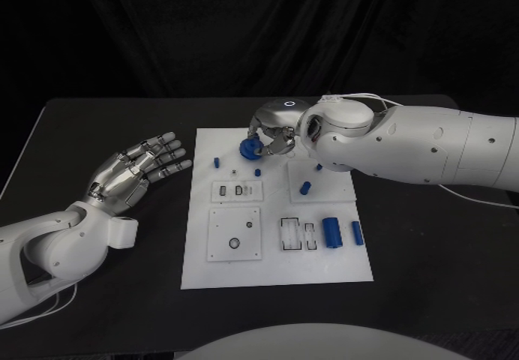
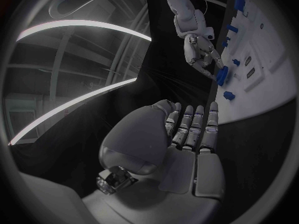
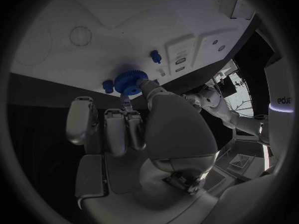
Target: Assemble the parts on the task board
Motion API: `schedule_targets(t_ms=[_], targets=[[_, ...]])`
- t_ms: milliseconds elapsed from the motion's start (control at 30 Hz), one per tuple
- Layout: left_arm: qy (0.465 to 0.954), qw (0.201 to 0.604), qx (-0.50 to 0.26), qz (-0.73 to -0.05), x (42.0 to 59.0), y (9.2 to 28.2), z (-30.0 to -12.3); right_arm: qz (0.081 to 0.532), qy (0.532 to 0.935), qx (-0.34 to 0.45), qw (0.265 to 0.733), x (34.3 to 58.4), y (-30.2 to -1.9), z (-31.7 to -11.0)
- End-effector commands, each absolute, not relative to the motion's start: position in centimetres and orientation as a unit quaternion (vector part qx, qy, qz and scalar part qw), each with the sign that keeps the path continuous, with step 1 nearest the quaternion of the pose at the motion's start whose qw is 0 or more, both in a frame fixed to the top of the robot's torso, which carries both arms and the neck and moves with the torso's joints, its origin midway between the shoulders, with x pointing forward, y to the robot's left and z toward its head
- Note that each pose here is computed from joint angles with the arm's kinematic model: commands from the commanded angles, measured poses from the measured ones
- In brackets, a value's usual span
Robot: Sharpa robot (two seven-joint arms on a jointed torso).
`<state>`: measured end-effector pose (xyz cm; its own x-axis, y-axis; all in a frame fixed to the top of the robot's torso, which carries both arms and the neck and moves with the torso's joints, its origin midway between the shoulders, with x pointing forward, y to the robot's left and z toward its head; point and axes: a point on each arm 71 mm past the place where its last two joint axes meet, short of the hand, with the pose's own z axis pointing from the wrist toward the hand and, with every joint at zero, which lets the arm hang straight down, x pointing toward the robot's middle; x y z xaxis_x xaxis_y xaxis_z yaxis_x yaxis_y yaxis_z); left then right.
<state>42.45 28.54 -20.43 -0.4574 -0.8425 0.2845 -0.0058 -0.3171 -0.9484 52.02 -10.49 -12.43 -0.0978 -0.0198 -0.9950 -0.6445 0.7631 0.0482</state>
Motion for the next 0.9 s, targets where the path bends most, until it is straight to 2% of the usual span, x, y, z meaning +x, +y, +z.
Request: schedule_targets(t_ms=[33, 900], targets=[[0.472, 0.309, -0.411, -0.716, 42.4, 28.47, -19.86, 0.227, 0.715, -0.231, 0.62, 52.17, -10.7, -12.89], [0.473, 0.309, -0.411, -0.715, 42.6, 28.55, -19.97, 0.22, 0.725, -0.231, 0.61, 52.27, -10.66, -13.53]])
